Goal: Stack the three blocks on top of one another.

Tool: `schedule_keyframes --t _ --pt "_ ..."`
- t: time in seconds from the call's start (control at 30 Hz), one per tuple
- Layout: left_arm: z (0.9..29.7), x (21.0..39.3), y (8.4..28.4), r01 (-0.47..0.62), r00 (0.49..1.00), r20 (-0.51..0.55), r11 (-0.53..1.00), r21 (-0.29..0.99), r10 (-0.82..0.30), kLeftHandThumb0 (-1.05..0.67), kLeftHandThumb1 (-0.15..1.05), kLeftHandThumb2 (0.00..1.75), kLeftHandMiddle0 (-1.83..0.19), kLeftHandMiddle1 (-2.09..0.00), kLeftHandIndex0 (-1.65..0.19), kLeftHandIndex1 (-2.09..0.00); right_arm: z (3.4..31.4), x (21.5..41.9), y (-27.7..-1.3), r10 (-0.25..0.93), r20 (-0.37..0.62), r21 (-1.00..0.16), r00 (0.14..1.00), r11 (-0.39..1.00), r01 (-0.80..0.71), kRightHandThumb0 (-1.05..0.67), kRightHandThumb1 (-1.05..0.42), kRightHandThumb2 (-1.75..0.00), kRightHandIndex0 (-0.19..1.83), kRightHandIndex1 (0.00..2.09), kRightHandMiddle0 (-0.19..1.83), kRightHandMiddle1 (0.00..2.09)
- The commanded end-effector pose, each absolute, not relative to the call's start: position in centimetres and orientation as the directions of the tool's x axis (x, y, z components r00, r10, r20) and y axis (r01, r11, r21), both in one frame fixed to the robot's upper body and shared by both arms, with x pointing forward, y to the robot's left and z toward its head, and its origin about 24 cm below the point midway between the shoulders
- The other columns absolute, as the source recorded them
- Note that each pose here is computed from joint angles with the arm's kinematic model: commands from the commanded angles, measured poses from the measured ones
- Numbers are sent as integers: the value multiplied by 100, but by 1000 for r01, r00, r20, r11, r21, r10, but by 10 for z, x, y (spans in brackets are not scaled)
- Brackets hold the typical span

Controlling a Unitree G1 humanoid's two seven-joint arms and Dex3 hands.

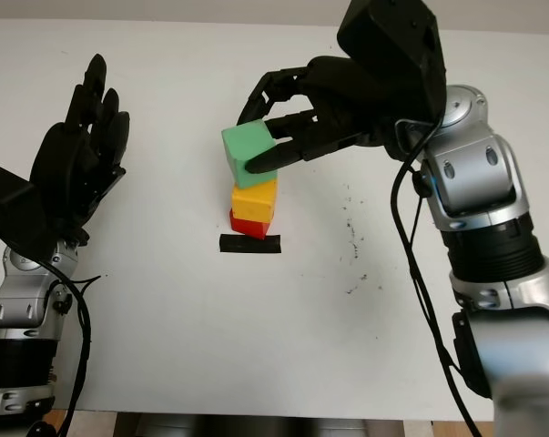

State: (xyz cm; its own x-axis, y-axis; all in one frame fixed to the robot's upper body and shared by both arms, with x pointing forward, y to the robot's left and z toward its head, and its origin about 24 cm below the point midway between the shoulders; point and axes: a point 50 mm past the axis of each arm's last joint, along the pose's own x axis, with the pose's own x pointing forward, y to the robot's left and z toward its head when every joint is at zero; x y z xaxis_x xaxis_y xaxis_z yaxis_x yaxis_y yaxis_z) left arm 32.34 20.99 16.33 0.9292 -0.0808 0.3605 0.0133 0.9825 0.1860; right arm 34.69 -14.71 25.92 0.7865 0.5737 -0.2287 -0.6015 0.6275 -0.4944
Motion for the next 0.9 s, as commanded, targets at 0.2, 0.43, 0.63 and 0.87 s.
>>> schedule_keyframes --t 0.2,0.43,0.63,0.87 --pt "163 320 212 7 929 361 981 195 -78 -77 105 46 14 -6 12 -6 258 343 -148 570 -236 -514 787 615 -599 -44 -96 -5 37 3 22 188" --pt "164 320 212 16 930 358 982 189 -85 -77 105 44 13 -6 11 -6 252 343 -150 575 -237 -524 783 603 -602 -44 -96 -5 37 3 22 189" --pt "164 319 211 17 932 351 981 195 -86 -78 105 44 14 -5 12 -5 246 344 -151 567 -235 -520 789 612 -595 -44 -95 -5 38 4 22 186" --pt "163 318 213 13 933 350 980 198 -83 -77 105 45 16 -5 13 -5 243 344 -153 568 -240 -526 788 606 -597 -46 -95 -5 38 4 24 184"
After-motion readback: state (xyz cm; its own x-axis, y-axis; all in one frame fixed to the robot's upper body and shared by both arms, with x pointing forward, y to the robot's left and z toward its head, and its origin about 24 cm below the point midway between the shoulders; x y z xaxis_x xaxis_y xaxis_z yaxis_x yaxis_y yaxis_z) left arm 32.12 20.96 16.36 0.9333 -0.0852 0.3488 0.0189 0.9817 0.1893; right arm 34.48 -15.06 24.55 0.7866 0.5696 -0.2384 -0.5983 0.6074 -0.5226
